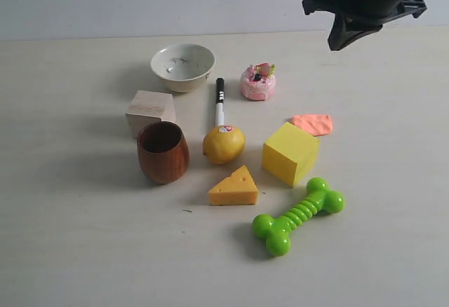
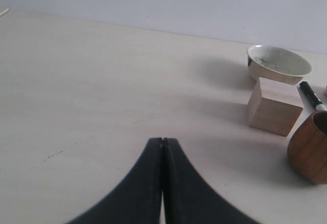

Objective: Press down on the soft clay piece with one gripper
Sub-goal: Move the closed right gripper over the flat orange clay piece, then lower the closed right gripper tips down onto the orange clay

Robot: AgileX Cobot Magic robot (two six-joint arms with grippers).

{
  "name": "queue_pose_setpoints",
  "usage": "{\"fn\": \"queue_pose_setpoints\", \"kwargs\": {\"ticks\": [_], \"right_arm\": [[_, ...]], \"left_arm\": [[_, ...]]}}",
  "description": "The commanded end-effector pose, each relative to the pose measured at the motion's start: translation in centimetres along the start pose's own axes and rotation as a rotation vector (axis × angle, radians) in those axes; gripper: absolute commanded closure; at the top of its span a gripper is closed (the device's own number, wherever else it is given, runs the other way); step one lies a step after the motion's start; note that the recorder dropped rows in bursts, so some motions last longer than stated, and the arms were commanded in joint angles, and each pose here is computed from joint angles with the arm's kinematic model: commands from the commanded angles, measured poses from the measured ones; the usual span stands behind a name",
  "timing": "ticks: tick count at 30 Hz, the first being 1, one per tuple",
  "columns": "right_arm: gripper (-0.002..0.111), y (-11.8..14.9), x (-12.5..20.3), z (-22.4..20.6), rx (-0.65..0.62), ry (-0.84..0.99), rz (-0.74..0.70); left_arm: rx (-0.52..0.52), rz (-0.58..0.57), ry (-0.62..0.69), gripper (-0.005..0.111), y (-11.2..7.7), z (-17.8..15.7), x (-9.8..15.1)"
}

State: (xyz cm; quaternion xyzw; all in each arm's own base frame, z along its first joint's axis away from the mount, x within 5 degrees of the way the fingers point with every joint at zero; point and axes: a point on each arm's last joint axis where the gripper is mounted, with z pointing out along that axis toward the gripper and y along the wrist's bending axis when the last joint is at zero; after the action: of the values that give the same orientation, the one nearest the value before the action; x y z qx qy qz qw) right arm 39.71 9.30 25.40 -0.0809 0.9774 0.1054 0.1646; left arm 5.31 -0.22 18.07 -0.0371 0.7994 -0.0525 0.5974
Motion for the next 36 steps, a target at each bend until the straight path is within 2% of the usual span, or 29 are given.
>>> {"fn": "queue_pose_setpoints", "kwargs": {"ticks": [1,7,12,16,24,30,36], "right_arm": [[0.108,-0.8,-0.3,3.4,0.033,0.081,-0.008],[0.108,-1.9,0.7,9.0,0.043,0.206,0.017],[0.108,-0.3,1.4,11.5,0.033,0.249,0.019],[0.108,0.2,0.5,11.4,0.089,0.232,0.104],[0.108,-0.5,0.5,11.3,0.206,0.337,0.226],[0.108,-0.2,0.8,11.6,0.223,0.352,0.357],[0.108,1.8,0.7,12.0,0.18,0.324,0.345]], "left_arm": [[0.003,-0.007,-0.006,0.107,0.0,0.0,0.0],[0.003,-0.008,-0.006,0.107,0.0,0.0,0.0],[0.003,-0.008,-0.006,0.107,0.0,0.0,0.0],[0.003,-0.008,-0.006,0.107,0.0,0.0,0.0],[0.003,-0.008,-0.006,0.107,0.0,0.0,0.0],[0.003,-0.007,-0.006,0.107,0.0,0.0,0.0],[0.003,-0.009,-0.006,0.107,0.0,0.0,0.0]]}}
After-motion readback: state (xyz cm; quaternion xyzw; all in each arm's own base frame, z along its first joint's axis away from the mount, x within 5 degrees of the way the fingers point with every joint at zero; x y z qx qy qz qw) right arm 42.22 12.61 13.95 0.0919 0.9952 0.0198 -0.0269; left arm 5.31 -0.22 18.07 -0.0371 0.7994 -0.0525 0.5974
